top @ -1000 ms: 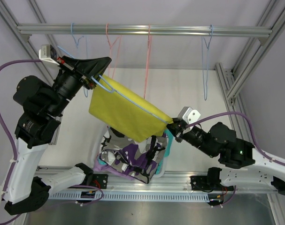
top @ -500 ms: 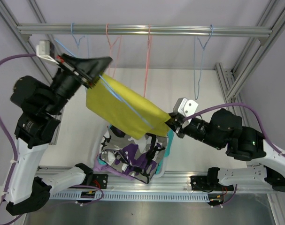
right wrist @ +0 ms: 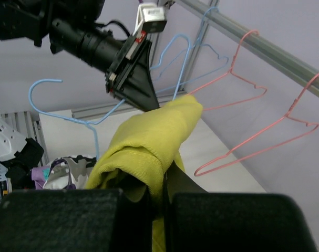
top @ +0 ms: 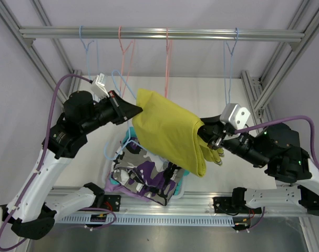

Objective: Remove the trousers from the hanger
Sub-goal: Remove the trousers from the hanger, then place the trousers in the bin.

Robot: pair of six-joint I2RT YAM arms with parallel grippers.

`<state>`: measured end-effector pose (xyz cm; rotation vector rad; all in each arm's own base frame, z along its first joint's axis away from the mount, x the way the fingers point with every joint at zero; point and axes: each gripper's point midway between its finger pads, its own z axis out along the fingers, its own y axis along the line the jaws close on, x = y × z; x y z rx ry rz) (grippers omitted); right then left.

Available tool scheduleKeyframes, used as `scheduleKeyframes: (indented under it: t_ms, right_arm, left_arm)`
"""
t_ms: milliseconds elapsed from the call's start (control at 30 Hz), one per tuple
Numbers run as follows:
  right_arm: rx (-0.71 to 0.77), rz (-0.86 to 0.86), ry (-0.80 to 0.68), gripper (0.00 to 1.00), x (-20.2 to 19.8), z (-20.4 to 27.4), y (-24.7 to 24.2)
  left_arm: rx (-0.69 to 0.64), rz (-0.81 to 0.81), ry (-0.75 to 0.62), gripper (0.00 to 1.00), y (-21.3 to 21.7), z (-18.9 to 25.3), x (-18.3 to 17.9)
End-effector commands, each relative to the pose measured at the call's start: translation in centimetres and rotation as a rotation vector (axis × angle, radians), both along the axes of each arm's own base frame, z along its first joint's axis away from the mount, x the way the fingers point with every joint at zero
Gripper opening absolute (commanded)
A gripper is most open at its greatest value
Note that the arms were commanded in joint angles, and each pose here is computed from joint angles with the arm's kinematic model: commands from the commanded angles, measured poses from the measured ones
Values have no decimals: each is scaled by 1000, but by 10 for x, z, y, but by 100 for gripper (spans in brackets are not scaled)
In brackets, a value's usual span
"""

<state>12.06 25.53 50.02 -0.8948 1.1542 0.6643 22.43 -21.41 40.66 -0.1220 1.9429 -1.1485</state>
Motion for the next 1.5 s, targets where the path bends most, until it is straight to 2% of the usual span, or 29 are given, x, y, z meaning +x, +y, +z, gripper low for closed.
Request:
scheduleKeyframes:
  t_ms: [0, 200, 333, 500, 533, 667, 833, 1033, 1100, 1167, 1267, 1333, 1367, 1467]
  right_arm:
    - [365, -6, -111, 0, -11, 104, -46]
    - [367, -97, -116, 0, 3, 123, -50]
    - [362, -126, -113, 0, 6, 129, -58]
    - [344, -133, -81, 0, 7, 110, -64]
    - [349, -135, -74, 0, 6, 108, -69]
    - [326, -189, -53, 0, 13, 92, -78]
    - [341, -227, -46, 0, 14, 91, -101]
    - [343, -226, -20, 0, 11, 89, -115]
    - [330, -142, 3, 0, 1, 82, -99]
    - [321, -80, 25, 0, -5, 74, -81]
    - [243, -11, 73, 0, -6, 42, -29]
    - [150, 34, 125, 0, -4, 0, 19]
    - [157, 58, 135, 0, -5, -6, 35]
    - [63, 115, 196, 0, -12, -67, 100]
  left_arm:
    - [71, 7, -28, 1, 9, -18, 0]
    - [104, 26, -68, 0, 24, -26, -13]
    - [128, -71, -152, 0, 27, -4, -40]
    - [211, -183, -223, 0, 41, 10, -81]
    - [203, -188, -271, 1, 47, 27, -92]
    - [251, -203, -310, 1, 61, 31, -113]
    - [266, -126, -348, 1, 80, 25, -120]
    - [144, 17, -548, 1, 107, 71, -139]
    - [89, 77, -616, 0, 121, 88, -149]
    - [75, 96, -636, 1, 126, 91, -153]
    - [73, 104, -632, 0, 128, 89, -155]
    - [59, 103, -617, 1, 128, 86, -157]
    - [36, 96, -628, 0, 130, 88, -165]
    - [12, 85, -633, 1, 132, 87, -173]
